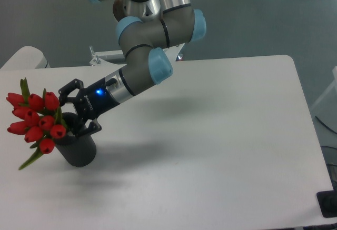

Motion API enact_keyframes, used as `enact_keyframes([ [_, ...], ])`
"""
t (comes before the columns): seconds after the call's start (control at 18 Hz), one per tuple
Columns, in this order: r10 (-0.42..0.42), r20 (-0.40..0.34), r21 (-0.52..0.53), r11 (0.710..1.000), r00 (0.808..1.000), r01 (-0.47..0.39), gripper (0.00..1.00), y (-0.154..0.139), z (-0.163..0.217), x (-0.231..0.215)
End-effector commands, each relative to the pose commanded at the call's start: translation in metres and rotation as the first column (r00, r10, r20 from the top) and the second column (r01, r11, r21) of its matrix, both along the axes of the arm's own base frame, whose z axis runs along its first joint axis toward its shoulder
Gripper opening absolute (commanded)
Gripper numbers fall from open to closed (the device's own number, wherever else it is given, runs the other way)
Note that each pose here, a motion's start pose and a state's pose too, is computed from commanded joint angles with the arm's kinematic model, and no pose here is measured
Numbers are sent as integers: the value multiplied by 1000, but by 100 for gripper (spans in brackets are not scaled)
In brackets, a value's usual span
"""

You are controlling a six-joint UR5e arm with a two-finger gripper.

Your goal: Insert the flowers into the vase

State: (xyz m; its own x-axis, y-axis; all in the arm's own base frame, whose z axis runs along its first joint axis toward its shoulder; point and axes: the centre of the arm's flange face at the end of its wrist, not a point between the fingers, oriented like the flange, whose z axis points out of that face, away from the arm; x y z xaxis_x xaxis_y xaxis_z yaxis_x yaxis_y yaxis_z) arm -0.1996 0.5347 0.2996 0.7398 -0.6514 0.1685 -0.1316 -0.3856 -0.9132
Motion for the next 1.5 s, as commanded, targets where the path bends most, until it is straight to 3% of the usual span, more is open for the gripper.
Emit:
enact_keyframes([
  [0.44,46,2,5,999,999,-46,100,-12,6,-21],
  [0.94,170,-23,34,985,985,-169,100,-45,28,-80],
  [1.33,339,-41,18,941,940,-339,100,-96,16,-179],
  [1.5,368,-64,2,930,928,-368,100,-100,11,-208],
])
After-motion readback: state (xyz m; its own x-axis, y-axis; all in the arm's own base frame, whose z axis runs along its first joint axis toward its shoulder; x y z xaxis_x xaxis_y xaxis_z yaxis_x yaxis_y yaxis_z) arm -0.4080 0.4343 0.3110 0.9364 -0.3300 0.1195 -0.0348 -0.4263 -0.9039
